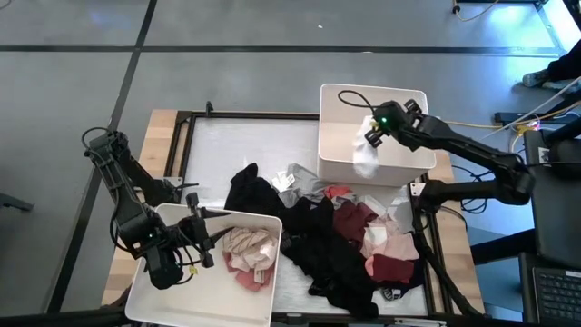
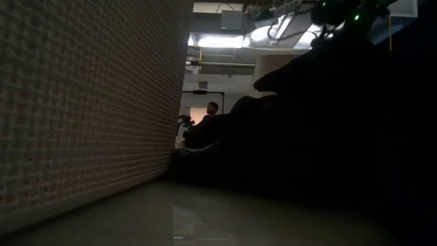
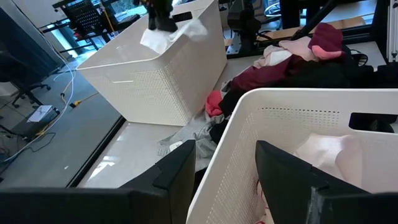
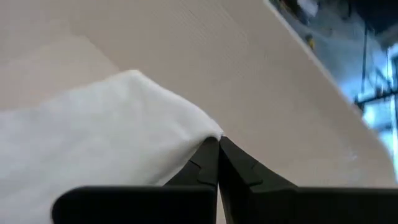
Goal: Sort clothes
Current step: Put the white sock into the top white bin, then put the white shirt into the top white bin
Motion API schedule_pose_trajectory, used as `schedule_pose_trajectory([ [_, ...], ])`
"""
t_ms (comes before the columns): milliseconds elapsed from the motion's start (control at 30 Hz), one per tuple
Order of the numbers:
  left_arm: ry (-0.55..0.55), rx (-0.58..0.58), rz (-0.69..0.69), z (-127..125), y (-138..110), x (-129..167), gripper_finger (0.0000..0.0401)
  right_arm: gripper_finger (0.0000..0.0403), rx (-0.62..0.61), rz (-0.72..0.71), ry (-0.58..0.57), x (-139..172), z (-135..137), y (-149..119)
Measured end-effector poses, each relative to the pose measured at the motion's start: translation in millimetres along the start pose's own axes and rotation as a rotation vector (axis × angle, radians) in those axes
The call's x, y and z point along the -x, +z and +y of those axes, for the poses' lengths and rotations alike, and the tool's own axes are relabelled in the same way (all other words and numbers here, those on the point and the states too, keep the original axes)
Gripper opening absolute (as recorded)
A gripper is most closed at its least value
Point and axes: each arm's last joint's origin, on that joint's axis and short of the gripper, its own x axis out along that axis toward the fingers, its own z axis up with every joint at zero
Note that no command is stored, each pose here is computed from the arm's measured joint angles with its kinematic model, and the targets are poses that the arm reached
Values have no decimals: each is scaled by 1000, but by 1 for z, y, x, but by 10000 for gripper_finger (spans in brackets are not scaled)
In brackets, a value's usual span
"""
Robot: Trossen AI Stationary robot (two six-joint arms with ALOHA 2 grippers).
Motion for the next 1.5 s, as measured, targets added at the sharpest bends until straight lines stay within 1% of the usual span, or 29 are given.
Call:
schedule_pose_trajectory([
  [67, 0, 0, 0, 0, 0, 0, 157, 9, -1, 36, -22, -8, 2, -1],
  [167, 0, 0, 0, 0, 0, 0, 157, 32, 9, 68, -21, -16, 5, -1],
  [333, 0, 0, 0, 0, 0, 0, 157, 104, 53, 91, 16, -14, 5, 1],
  [467, 0, 0, 0, 0, 0, 0, 157, 164, 42, 94, 57, 7, -8, 9],
  [567, 0, 0, 0, 0, 0, 0, 157, 197, -3, 82, 126, 26, -19, 14],
  [667, 0, 0, 0, 0, 0, 0, 157, 216, -49, 84, 294, 46, -27, 13],
  [733, 0, 1, 0, 0, 0, 0, 157, 223, -51, 85, 423, 58, -26, 8],
  [800, 0, 1, 0, 0, 0, 0, 157, 224, -45, 69, 504, 71, -24, 3],
  [1000, 3, 2, 0, 0, 0, -1, 157, 225, -5, -5, 654, 108, -12, -12],
  [1133, 46, 23, 7, 4, 3, -10, 157, 225, 46, -15, 770, 128, 6, -20],
  [1200, 74, 35, 17, 6, 2, -19, 157, 225, 97, -37, 820, 139, 17, -24],
  [1300, 123, 3, 48, 8, -10, -34, 157, 225, 164, -81, 874, 154, 34, -30],
  [1367, 155, 7, 65, 10, -18, -43, 157, 225, 190, -99, 913, 163, 44, -34],
  [1500, 185, 17, 76, 11, -24, -54, 157, 225, 216, -63, 985, 178, 64, -44],
])
